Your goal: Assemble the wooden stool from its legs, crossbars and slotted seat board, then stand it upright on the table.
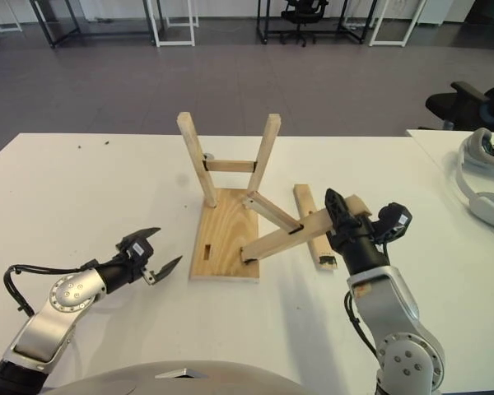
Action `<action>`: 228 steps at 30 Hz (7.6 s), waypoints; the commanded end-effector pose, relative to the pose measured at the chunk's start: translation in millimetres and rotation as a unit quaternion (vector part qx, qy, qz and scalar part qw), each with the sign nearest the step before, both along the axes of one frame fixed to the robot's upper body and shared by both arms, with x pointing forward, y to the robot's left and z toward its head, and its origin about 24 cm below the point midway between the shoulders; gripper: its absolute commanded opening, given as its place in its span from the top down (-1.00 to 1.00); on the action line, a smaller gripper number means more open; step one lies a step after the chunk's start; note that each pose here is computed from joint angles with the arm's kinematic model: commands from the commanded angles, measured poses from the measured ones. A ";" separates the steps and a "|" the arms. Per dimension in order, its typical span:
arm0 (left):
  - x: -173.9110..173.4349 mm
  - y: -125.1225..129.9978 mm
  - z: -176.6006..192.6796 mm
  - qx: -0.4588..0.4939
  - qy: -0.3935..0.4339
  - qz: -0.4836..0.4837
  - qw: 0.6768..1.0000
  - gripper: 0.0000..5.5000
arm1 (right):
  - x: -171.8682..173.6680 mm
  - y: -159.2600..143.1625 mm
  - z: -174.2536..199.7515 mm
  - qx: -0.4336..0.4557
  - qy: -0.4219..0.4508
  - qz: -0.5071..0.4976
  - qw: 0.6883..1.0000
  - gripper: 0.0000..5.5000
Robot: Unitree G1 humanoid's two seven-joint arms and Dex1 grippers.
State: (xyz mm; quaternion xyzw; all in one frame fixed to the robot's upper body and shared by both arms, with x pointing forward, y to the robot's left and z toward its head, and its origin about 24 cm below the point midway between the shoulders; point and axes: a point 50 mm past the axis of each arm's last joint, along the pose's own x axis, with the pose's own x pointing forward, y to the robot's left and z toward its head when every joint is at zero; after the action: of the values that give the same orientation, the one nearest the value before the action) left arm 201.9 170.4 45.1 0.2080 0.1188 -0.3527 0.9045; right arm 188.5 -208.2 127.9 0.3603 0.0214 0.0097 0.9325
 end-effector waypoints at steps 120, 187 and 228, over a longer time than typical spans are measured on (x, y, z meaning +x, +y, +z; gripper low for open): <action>81.6 18.7 265.2 -0.596 -0.111 -0.020 0.795 0.63 | 113.2 40.5 190.4 -0.432 -0.444 0.118 0.776 -0.26; 16.6 -46.5 41.9 -0.201 -0.005 0.364 0.909 0.63 | 46.8 144.3 83.2 -0.419 -0.211 0.240 0.850 -0.26; 33.6 -39.4 244.7 -0.441 -0.235 -0.020 0.866 -0.30 | 86.2 82.0 182.2 -0.426 -0.406 0.122 0.800 -0.26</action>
State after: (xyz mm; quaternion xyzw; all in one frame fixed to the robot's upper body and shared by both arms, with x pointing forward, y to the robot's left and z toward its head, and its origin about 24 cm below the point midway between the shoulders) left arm 223.6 125.1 261.7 -0.1612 -0.2489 -0.3121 0.9026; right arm 276.7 -105.4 281.8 -0.1740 -0.2777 0.2451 0.9124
